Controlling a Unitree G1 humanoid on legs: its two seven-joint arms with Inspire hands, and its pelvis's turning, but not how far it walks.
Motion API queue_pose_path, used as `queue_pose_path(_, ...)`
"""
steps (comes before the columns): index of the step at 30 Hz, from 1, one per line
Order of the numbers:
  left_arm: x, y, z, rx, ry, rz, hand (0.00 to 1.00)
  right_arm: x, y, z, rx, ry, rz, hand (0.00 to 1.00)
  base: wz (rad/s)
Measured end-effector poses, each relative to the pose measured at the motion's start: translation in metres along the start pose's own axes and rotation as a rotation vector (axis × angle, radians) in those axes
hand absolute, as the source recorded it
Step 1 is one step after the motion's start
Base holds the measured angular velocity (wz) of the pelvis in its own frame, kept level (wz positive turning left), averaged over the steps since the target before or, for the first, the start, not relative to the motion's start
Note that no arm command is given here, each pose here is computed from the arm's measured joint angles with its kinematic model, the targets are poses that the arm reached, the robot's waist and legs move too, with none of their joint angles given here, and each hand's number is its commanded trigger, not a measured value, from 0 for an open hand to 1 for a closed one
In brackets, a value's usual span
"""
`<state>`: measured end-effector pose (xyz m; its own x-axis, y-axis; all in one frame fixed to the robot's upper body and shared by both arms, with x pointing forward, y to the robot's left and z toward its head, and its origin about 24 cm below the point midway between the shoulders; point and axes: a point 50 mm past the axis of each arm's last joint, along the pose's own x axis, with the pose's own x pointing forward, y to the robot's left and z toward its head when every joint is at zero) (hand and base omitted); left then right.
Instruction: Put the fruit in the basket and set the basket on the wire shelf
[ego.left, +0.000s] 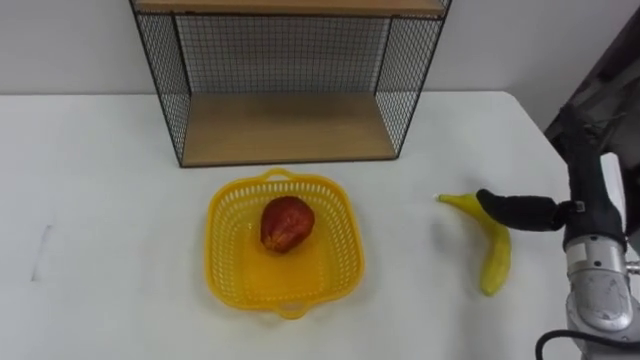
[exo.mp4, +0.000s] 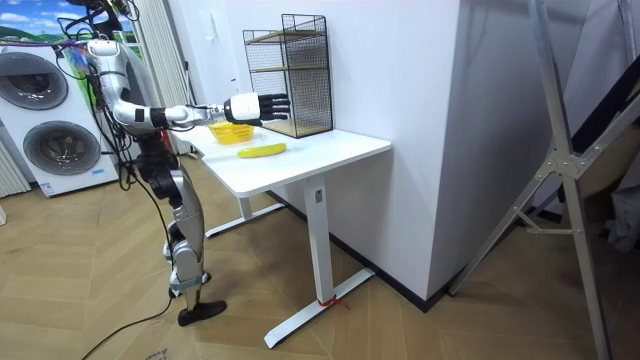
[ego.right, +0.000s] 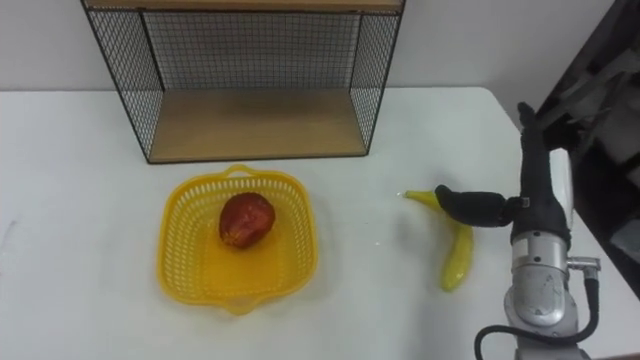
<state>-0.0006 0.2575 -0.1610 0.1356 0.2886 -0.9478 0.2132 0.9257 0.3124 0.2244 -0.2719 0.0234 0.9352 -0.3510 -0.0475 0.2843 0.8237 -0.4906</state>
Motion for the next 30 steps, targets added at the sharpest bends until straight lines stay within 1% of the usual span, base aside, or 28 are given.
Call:
queue_pose_path(11,-0.001,-0.001,-0.006,-0.002,0.036,-0.002,0.00,-0.006,0.014,-0.047,-0.093,0.237,0.176,0.00,0.00)
queue_pose_path(22,-0.001,-0.001,-0.012,0.001,0.065,-0.007,0.00,-0.010,0.016,-0.061,-0.097,0.300,0.241,0.00,0.03)
queue_pose_path(30,-0.002,0.000,-0.007,0.003,0.045,0.006,0.00,-0.009,0.019,-0.067,-0.089,0.316,0.274,0.00,0.05)
